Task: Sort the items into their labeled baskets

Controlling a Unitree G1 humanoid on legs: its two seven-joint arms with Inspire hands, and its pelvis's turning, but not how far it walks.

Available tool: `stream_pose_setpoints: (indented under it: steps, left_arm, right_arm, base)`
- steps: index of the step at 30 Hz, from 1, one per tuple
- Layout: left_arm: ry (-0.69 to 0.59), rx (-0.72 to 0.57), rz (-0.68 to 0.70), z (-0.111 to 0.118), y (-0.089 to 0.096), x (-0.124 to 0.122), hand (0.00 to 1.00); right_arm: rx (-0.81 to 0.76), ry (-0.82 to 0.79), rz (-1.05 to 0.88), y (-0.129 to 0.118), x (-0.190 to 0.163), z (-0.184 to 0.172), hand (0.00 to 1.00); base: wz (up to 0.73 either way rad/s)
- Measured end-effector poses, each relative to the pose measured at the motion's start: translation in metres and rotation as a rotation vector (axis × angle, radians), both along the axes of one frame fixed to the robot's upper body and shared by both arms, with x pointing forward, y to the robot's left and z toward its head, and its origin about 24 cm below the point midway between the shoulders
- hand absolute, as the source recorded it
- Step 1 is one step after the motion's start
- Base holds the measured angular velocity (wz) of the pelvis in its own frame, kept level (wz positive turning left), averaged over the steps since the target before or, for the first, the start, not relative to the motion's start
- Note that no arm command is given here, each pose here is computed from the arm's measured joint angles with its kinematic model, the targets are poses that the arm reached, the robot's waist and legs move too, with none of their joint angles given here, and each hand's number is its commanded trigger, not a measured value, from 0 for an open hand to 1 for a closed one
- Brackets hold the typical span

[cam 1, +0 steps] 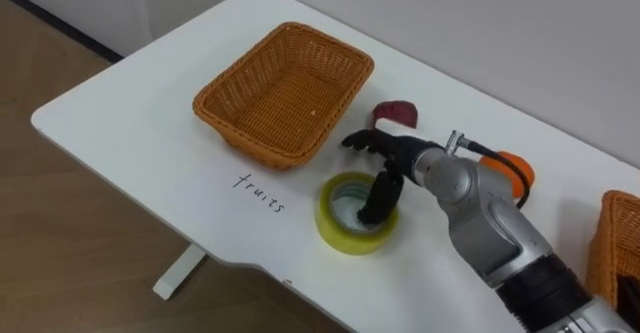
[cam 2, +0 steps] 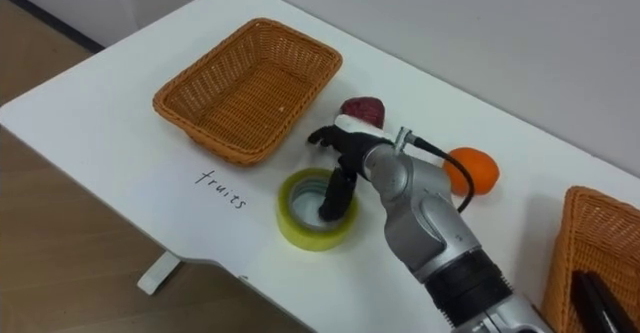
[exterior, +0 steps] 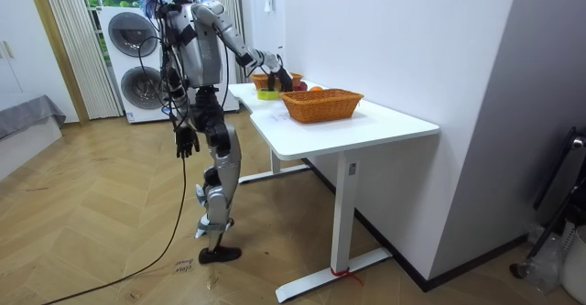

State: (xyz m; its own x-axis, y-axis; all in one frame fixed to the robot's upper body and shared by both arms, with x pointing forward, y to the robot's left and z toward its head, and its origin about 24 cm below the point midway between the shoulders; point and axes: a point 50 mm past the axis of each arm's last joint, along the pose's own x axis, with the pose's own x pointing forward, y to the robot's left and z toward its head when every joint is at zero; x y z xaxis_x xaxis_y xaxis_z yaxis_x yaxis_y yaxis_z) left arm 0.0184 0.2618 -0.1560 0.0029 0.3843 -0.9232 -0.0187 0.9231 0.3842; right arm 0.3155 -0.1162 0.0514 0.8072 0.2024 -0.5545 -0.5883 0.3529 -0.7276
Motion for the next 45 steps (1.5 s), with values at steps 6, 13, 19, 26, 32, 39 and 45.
stream_pose_setpoints:
  steps: [6,13,19,26,32,39,45]
  left_arm:
    - [0.003,0.005,0.0,-0.001,0.0,0.005,0.0]
    - [-0.003,0.03,-0.005,-0.001,0.004,0.011,0.0]
    - [-0.015,0.054,-0.02,0.0,0.008,0.017,0.0]
    - [-0.008,0.059,-0.027,0.0,0.008,0.014,0.0]
    - [0.004,0.073,-0.024,-0.001,0.009,0.011,0.0]
    - [0.003,0.08,0.002,0.0,0.012,0.003,0.0]
    - [-0.01,0.058,0.073,-0.002,0.008,-0.003,0.0]
  right_arm:
    - [-0.023,0.02,0.008,0.002,0.0,0.0,1.0]
    - [-0.015,0.037,0.02,0.003,-0.001,0.0,1.0]
    - [-0.013,0.047,0.027,0.004,-0.001,0.0,1.0]
    - [-0.011,0.047,0.03,0.005,-0.001,0.001,1.0]
    - [0.007,0.053,0.031,0.005,-0.001,0.001,1.0]
    - [0.026,0.039,0.071,0.007,-0.003,0.008,1.0]
    - [0.07,-0.055,0.081,-0.001,-0.002,0.03,1.0]
  base:
    - [0.0]
    - [-0.01]
    - [-0.03]
    - [0.0]
    - [-0.01]
    - [-0.03]
    - [-0.07]
